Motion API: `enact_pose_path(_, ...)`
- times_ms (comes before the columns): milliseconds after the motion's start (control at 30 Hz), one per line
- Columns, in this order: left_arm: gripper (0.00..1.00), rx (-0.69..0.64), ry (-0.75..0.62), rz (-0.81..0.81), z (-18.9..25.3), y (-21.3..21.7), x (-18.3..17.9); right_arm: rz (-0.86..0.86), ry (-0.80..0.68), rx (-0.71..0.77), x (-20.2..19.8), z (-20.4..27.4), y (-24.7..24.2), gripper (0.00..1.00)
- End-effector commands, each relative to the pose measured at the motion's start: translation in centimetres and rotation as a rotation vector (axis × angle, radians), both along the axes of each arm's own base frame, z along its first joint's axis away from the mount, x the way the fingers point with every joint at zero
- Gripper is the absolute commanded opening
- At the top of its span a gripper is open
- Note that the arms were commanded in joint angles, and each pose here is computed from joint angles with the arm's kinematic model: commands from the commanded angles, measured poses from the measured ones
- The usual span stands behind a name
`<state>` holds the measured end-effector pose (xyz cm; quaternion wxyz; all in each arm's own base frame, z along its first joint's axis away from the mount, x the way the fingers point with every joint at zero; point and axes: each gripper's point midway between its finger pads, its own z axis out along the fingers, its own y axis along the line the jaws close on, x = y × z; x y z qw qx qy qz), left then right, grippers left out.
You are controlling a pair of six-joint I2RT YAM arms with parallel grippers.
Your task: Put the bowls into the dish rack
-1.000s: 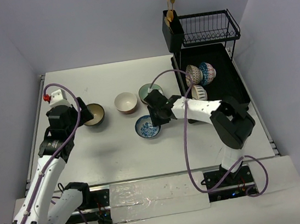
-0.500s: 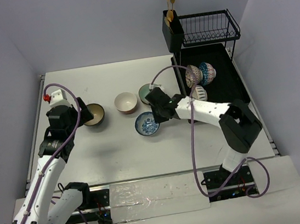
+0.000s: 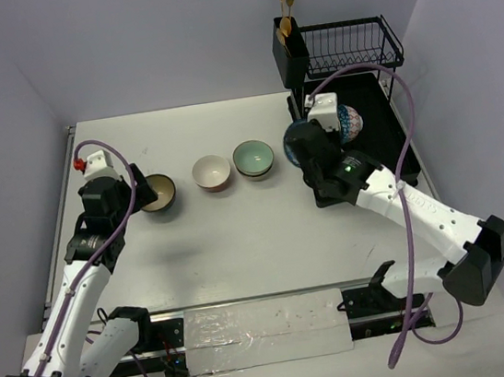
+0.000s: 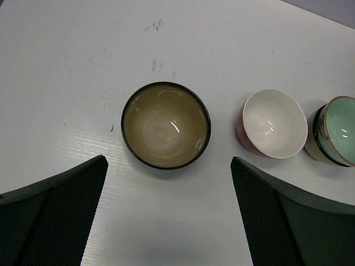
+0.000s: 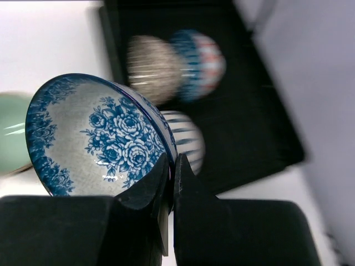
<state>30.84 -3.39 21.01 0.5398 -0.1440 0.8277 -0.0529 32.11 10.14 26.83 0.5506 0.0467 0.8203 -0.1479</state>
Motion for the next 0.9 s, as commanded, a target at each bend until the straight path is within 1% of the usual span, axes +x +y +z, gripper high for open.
enact_pose_path(0,0.99,-0.018,-0.039,-0.01,1.6,-0.6,0.7,-0.341,-0.068,-0.255,-1.3,2.8,-7.5,0.0)
enact_pose_path(33,0.99,-0.018,-0.041,-0.01,1.7,-0.6,0.8,-0.396,-0.063,-0.283,-1.5,2.9,-8.9,0.0)
enact_pose_path(133,0.99,-0.029,-0.035,-0.023,1.7,-1.2,1.1,-0.463,-0.028,-0.37,-1.4,2.7,-10.3,0.0)
enact_pose_path(200,0.99,-0.041,-0.035,-0.037,2.2,-1.7,1.7,-0.52,-0.053,-0.375,-1.5,3.1,-10.8,0.0)
enact_pose_path(233,0.99,-0.041,-0.041,-0.041,2.5,-1.9,1.9,-0.531,-0.028,-0.407,-1.5,2.7,-11.2,0.0)
enact_pose_path(367,0.99,-0.012,-0.074,-0.057,4.6,-2.8,3.2,-0.608,-0.005,-0.4,-1.1,1.7,-13.3,0.0)
enact_pose_path(500,0.99,0.028,-0.094,-0.036,6.0,-3.0,4.3,-0.644,0.003,-0.434,-1.1,0.8,-14.0,0.0)
enact_pose_path(533,0.99,0.032,-0.101,-0.045,6.3,-3.3,4.4,-0.656,-0.01,-0.414,-1.0,0.6,-14.0,0.0)
enact_pose_path(600,0.99,0.03,-0.11,-0.051,6.2,-3.6,4.8,-0.655,0.017,-0.422,-0.8,-0.3,-14.4,0.0)
enact_pose_path(700,0.99,0.041,-0.086,-0.06,4.9,-3.8,4.6,-0.664,0.032,-0.448,-0.2,-1.8,-14.5,0.0)
enact_pose_path(767,0.99,0.064,-0.076,-0.046,4.4,-3.4,4.3,-0.686,0.037,-0.489,0.1,-2.6,-14.5,0.0)
enact_pose_path(800,0.99,0.069,-0.078,-0.04,4.5,-3.3,4.3,-0.687,0.066,-0.534,0.2,-3.2,-14.6,0.0)
enact_pose_path(867,0.99,0.083,-0.081,-0.026,4.6,-3.0,4.1,-0.716,0.031,-0.521,0.5,-3.2,-14.6,0.0)
